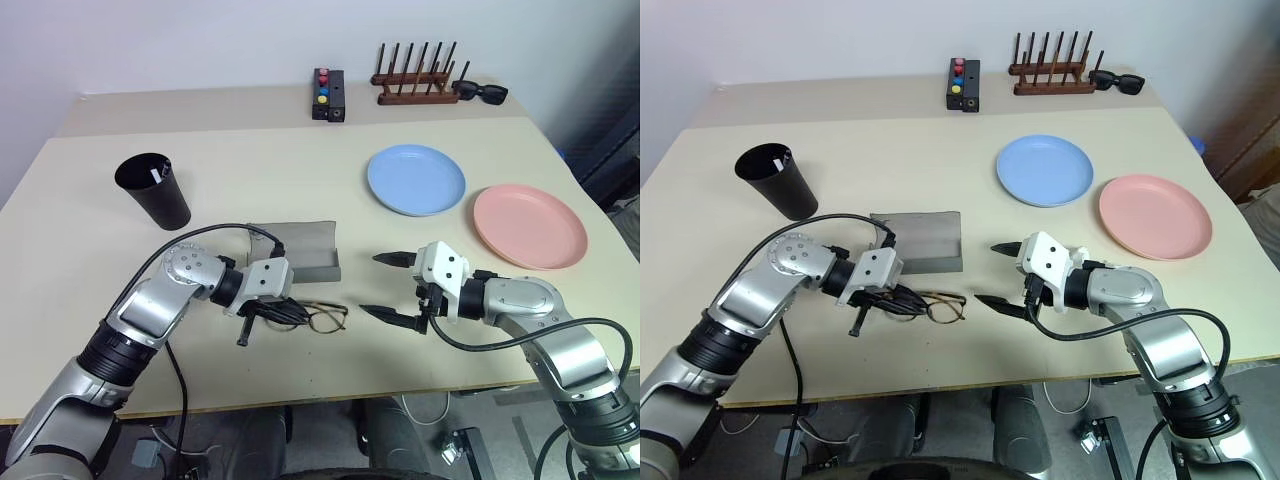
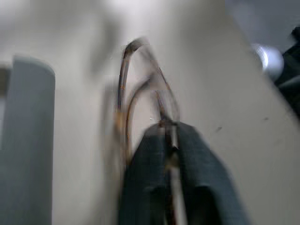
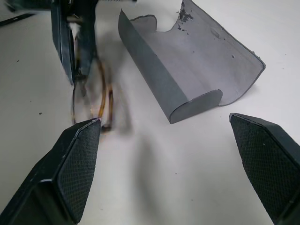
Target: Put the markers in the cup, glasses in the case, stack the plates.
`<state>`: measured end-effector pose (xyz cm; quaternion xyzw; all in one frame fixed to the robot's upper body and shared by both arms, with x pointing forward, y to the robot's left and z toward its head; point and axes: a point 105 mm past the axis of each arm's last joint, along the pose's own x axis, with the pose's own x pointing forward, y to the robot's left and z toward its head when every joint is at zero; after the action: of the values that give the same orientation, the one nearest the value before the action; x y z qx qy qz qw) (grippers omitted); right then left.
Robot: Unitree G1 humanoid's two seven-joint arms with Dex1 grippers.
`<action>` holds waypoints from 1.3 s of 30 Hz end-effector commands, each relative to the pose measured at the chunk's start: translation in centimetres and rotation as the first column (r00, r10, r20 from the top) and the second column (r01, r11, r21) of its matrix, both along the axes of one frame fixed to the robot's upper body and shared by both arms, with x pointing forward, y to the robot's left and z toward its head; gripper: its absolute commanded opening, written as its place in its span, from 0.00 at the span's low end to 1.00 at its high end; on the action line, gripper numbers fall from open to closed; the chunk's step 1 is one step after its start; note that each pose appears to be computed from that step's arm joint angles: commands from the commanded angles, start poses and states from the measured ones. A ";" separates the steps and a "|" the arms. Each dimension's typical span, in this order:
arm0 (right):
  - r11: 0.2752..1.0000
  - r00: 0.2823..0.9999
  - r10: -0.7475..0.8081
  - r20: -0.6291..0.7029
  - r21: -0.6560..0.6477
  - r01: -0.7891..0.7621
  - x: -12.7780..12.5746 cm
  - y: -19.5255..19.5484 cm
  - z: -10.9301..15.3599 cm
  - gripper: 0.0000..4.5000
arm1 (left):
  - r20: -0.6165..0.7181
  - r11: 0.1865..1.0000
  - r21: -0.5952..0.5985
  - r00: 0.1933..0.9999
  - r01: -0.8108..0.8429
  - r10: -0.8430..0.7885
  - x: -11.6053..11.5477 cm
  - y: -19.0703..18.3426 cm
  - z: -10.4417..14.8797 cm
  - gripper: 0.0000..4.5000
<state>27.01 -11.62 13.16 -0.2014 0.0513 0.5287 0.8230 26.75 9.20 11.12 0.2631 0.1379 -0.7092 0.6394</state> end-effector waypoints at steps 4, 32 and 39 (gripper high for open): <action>1.000 0.999 0.017 0.045 0.005 -0.017 -0.1 0.3 0.8 1.00 | 0.035 0.999 -0.047 0.999 0.009 -0.007 0.2 -0.1 2.2 0.01; 1.000 0.999 0.004 0.051 0.005 -0.004 0.2 0.4 0.8 1.00 | 0.168 0.984 -0.066 0.971 -0.164 0.173 6.9 2.7 3.0 0.01; 1.000 0.999 0.004 0.054 0.011 -0.005 0.1 0.5 0.9 1.00 | 0.133 0.985 -0.061 0.976 -0.164 0.171 6.9 2.8 2.5 0.01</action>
<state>27.34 -11.49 13.07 -0.2032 0.0504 0.5229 0.8263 33.56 11.96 13.12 0.2774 0.1052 -0.6361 0.7122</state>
